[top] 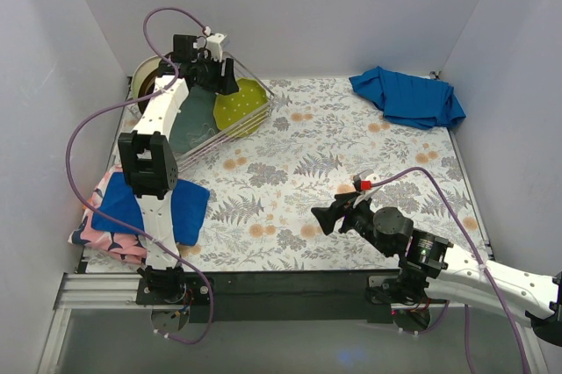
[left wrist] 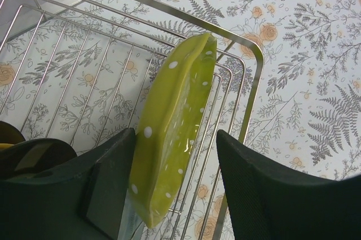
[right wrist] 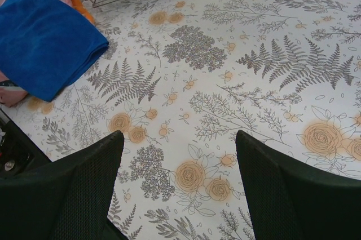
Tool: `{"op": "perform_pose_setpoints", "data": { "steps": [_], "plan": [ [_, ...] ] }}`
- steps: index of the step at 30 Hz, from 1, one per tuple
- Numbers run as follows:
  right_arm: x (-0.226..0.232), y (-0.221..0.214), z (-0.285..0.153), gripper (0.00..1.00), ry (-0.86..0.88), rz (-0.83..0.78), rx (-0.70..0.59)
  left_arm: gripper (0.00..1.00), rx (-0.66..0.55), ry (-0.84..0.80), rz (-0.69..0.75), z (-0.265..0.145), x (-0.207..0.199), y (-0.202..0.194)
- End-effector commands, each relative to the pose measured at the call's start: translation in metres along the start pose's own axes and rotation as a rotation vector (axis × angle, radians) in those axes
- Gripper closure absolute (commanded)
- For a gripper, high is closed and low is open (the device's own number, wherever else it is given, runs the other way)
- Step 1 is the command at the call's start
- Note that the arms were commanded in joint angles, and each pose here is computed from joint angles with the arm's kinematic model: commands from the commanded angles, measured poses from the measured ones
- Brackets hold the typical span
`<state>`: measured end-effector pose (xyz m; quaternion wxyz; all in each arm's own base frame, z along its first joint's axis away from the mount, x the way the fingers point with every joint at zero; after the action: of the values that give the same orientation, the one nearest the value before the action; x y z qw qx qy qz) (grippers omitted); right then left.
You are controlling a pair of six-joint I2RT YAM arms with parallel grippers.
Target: Unload the plates from the dish rack
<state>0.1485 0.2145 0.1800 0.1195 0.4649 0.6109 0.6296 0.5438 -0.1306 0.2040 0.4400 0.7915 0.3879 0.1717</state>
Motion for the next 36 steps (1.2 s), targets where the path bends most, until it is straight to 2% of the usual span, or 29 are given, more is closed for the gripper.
{"op": "perform_pose_setpoints", "data": {
  "steps": [1,6,9,16,26,36],
  "plan": [
    [0.001,0.007,0.002,0.15,-0.006,-0.006,-0.033,0.43,-0.021,-0.067,0.045,-0.002,-0.017,0.007],
    [0.001,0.005,0.003,0.15,-0.009,-0.007,-0.028,0.42,0.000,-0.066,0.069,0.004,-0.020,0.001],
    [0.000,0.006,0.002,0.15,-0.008,-0.007,-0.031,0.37,0.013,-0.035,0.084,0.010,-0.016,-0.003],
    [0.000,0.007,0.001,0.15,-0.009,-0.004,-0.039,0.36,-0.017,0.001,0.103,0.016,-0.013,0.006],
    [0.000,0.006,0.002,0.15,-0.009,-0.004,-0.036,0.55,0.000,-0.082,0.117,0.011,-0.036,0.000],
    [0.001,0.007,0.001,0.15,-0.003,0.002,-0.039,0.55,0.025,-0.107,0.154,0.011,-0.057,-0.003]
  ]
}}
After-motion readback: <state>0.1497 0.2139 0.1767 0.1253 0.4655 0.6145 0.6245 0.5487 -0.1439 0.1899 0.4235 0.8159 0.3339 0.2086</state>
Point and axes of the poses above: each gripper's point midway between its finger pads, its own z axis out along the fingers, its own x axis along the line the jaws close on, y = z × x, the point moved 2 cm from there along -z, back along the fingers, and after that the axes turned 9 degrees about z, right-handed, at the moved point
